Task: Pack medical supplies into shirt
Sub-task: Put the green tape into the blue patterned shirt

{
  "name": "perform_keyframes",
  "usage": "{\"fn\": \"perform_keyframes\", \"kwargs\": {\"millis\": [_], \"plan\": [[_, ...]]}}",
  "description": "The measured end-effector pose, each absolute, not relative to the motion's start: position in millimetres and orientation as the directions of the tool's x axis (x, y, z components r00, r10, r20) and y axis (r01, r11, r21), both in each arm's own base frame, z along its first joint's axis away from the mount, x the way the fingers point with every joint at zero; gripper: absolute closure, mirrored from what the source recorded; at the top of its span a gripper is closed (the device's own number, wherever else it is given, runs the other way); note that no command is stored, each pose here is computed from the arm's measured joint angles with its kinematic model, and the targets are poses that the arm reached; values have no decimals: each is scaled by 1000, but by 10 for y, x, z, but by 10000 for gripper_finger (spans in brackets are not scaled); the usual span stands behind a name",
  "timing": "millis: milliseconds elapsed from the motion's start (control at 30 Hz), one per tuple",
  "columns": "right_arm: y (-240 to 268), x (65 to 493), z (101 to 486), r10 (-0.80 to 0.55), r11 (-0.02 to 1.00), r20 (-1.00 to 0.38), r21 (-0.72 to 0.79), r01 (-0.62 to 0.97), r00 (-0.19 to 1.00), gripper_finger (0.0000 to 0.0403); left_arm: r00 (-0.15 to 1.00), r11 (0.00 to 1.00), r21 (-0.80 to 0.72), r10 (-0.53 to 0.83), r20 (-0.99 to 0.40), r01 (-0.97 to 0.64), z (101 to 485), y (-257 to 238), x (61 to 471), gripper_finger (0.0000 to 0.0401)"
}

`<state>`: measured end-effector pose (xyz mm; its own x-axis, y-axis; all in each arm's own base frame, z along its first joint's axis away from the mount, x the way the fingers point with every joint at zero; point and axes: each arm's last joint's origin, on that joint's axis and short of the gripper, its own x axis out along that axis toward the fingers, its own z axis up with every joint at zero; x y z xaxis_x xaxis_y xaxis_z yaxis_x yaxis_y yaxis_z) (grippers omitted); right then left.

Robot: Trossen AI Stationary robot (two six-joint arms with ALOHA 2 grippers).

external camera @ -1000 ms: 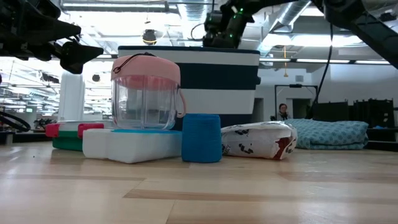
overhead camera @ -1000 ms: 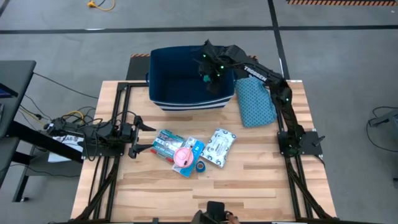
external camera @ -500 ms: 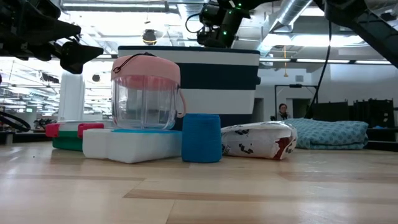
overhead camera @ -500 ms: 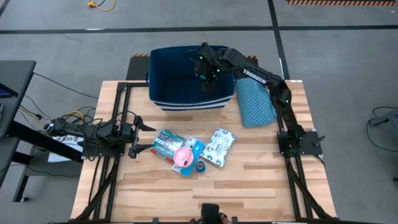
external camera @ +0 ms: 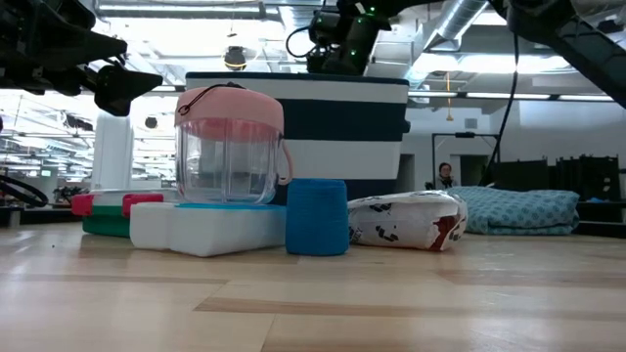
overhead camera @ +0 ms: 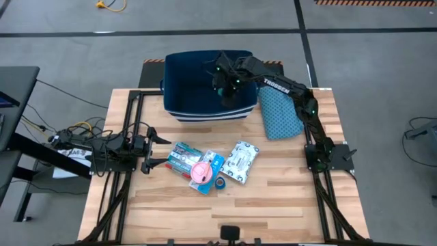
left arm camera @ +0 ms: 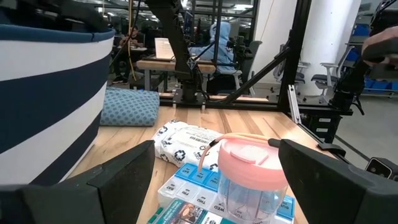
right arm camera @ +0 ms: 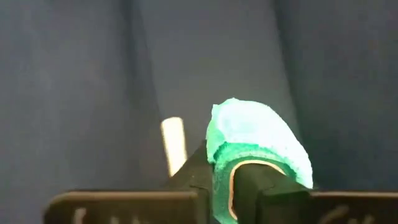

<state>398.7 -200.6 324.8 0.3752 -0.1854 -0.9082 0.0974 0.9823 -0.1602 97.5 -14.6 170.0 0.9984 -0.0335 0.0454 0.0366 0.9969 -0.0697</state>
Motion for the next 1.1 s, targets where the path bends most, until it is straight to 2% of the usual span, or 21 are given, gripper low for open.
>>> {"fn": "perform_keyframes", "kwargs": {"millis": [33,100,367,467,533,567,633,733,767,867,1100], "plan": [[-2016,4002,3257,-201,979,-900,-171,111,388,385,998,997,-70,-33,45,37,1700,-146,975,67],[-2032,4023,3271,-217,975,-886,-178,131,410,366,998,997,-70,-33,45,37,1700,-146,975,67],[-2026,4041,3278,-213,976,-879,-167,142,428,171,998,997,-71,-34,45,37,1700,-146,975,67],[-2022,4040,3277,-196,979,-880,-154,132,432,124,998,997,-71,-33,45,37,1700,-146,975,67],[-2014,4033,3271,-186,981,-885,-145,128,426,128,998,997,-71,-34,46,37,1701,-146,975,67],[-2010,4025,3267,-181,982,-890,-141,126,419,144,998,997,-71,-34,45,37,1700,-146,975,67],[-2000,4006,3256,-169,984,-901,-132,119,399,211,998,997,-71,-34,45,37,1699,-146,975,67],[-2023,3983,3251,-157,986,-906,-121,114,394,355,998,997,-71,-33,45,37,1700,-146,975,67],[-2035,3978,3252,-150,987,-905,-111,118,399,374,998,997,-70,-33,45,36,1700,-146,975,67],[-2083,3978,3263,-166,981,-894,-107,163,417,356,998,997,-65,-33,46,36,1701,-145,975,67],[-2100,4015,3231,-166,979,-888,-96,180,428,226,998,997,-64,-33,45,36,1700,-145,975,67]]}}
